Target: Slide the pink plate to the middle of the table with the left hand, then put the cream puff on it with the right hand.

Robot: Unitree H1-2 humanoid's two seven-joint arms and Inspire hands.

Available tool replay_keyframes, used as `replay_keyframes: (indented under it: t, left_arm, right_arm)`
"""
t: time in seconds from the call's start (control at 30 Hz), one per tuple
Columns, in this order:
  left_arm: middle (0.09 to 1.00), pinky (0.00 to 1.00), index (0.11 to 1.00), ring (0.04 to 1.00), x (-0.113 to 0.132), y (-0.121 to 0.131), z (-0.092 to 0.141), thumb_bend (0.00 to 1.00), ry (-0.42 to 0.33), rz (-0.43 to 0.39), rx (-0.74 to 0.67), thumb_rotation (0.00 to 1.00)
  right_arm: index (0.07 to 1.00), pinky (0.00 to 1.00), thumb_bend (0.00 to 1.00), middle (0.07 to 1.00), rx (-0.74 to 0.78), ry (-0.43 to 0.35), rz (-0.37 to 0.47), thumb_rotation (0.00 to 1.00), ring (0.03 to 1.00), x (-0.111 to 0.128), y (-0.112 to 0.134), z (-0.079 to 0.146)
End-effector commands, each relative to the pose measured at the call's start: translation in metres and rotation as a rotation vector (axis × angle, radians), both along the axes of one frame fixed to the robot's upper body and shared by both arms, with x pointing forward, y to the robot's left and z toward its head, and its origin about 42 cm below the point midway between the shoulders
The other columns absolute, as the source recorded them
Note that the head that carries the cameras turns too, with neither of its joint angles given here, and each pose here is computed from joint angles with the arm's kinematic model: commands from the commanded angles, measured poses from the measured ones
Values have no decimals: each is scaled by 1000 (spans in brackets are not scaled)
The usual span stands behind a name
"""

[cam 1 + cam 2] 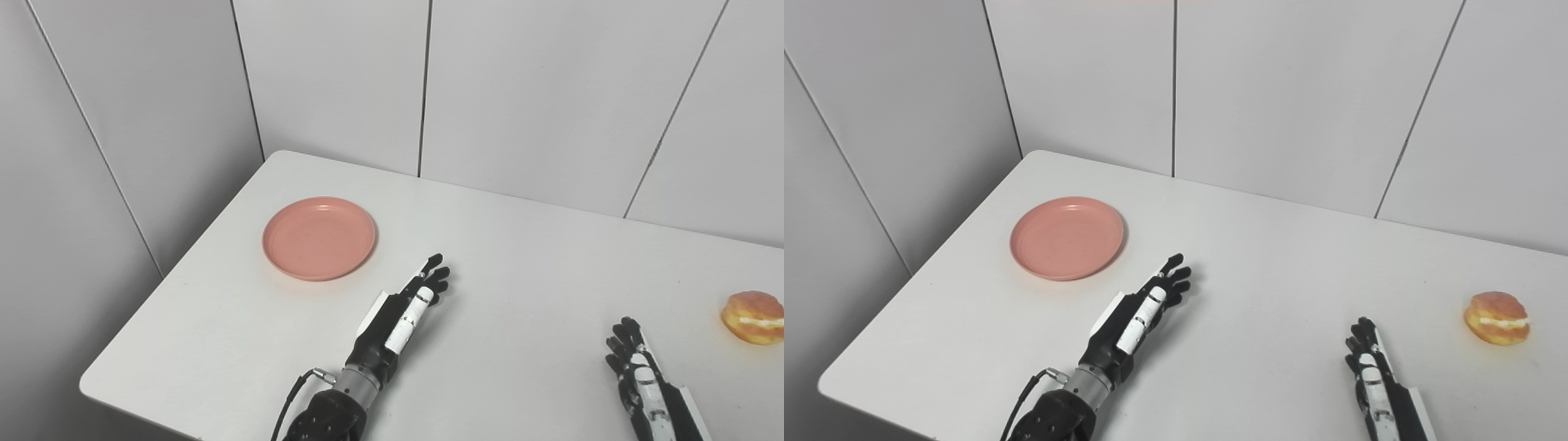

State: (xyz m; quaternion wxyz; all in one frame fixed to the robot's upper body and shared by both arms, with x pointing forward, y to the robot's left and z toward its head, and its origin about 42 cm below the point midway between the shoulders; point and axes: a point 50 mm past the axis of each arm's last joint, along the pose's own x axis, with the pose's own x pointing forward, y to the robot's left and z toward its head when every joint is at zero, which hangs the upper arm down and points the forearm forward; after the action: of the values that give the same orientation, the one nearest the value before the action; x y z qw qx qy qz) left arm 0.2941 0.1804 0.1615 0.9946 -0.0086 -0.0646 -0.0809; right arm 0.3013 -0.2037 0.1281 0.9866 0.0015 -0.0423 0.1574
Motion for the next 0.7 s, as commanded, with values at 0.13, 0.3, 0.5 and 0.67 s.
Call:
replay_keyframes:
  t: [0.13,0.3,0.5,0.67]
  left_arm:
    - [945,918,939,926,8,12,35,510,-114,-2,-4,1000]
    - [940,910,932,914,14,27,63,501,-181,39,17,1000]
    - [938,930,932,913,23,46,87,485,-250,81,10,1000]
    - [935,934,924,915,33,65,93,494,-274,115,15,1000]
  right_arm:
    - [1000,1000,72,1000,7,8,15,1000,1000,1,6,4]
    - [1000,1000,75,1000,7,7,19,1000,1000,2,6,3]
    - [1000,1000,79,1000,3,6,23,1000,1000,4,5,2]
    - [1000,1000,78,1000,10,14,18,1000,1000,4,5,1]
